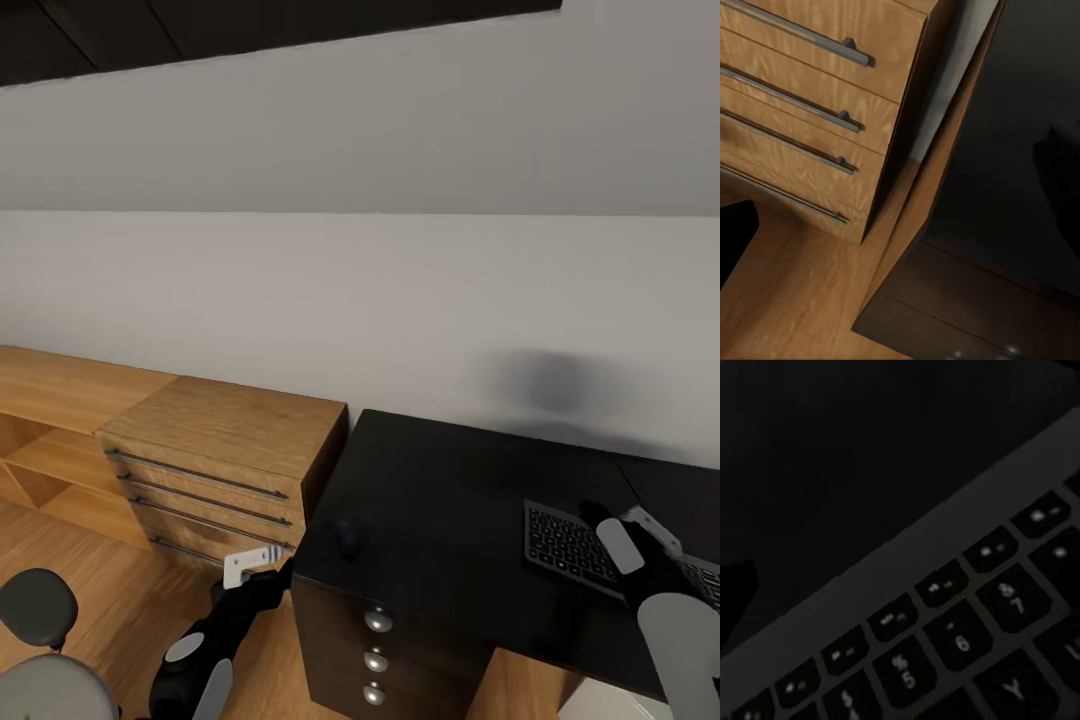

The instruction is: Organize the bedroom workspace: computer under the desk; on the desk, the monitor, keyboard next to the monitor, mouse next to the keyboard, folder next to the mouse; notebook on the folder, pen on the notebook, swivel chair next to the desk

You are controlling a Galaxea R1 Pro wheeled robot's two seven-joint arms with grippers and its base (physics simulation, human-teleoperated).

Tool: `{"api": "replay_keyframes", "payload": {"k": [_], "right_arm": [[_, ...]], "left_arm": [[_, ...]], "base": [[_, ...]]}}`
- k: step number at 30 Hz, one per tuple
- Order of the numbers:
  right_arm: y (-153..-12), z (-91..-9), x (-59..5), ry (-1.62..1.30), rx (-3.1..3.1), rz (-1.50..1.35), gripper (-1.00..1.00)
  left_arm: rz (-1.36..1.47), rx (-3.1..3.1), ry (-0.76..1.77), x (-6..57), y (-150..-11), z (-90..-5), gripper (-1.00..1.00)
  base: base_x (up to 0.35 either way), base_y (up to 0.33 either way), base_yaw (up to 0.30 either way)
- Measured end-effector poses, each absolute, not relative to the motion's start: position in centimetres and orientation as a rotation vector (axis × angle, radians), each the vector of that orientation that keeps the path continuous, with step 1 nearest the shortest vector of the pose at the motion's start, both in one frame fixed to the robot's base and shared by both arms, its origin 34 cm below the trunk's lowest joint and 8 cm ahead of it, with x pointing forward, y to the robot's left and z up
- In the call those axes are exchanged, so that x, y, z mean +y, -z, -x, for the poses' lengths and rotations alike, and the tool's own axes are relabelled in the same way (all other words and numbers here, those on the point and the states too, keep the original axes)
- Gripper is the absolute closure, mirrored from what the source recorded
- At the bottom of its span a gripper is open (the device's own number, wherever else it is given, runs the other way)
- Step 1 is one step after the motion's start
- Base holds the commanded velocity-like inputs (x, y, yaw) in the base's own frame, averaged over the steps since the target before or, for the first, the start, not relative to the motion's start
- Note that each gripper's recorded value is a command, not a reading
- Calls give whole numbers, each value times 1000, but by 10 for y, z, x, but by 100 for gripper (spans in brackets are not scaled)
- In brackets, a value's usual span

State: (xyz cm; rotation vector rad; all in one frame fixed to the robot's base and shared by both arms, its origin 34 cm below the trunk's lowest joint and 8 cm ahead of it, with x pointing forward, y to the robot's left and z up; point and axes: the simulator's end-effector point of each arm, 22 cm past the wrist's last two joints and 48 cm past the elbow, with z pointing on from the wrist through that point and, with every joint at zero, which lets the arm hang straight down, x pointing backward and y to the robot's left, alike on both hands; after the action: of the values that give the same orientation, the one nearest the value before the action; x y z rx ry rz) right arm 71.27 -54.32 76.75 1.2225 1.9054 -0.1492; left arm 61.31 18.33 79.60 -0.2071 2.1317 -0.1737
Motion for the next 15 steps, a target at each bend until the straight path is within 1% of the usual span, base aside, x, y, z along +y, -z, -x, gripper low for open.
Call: {"api": "replay_keyframes", "payload": {"k": [4, 5, 15], "right_arm": [[-768, -712, -542, 136, 1902, -1193, -100], [-770, -725, -530, 49, 1899, -1135, -100], [-770, -725, -530, 42, 1895, -1137, -100]], "left_arm": [[206, 2132, 176, 183, -796, -613, -100], [206, 2132, 176, 182, -796, -613, -100], [205, 2130, 177, 182, -797, -613, -100]], "base": [[0, 0, 0], [0, 0, 0], [0, 0, 0]]}}
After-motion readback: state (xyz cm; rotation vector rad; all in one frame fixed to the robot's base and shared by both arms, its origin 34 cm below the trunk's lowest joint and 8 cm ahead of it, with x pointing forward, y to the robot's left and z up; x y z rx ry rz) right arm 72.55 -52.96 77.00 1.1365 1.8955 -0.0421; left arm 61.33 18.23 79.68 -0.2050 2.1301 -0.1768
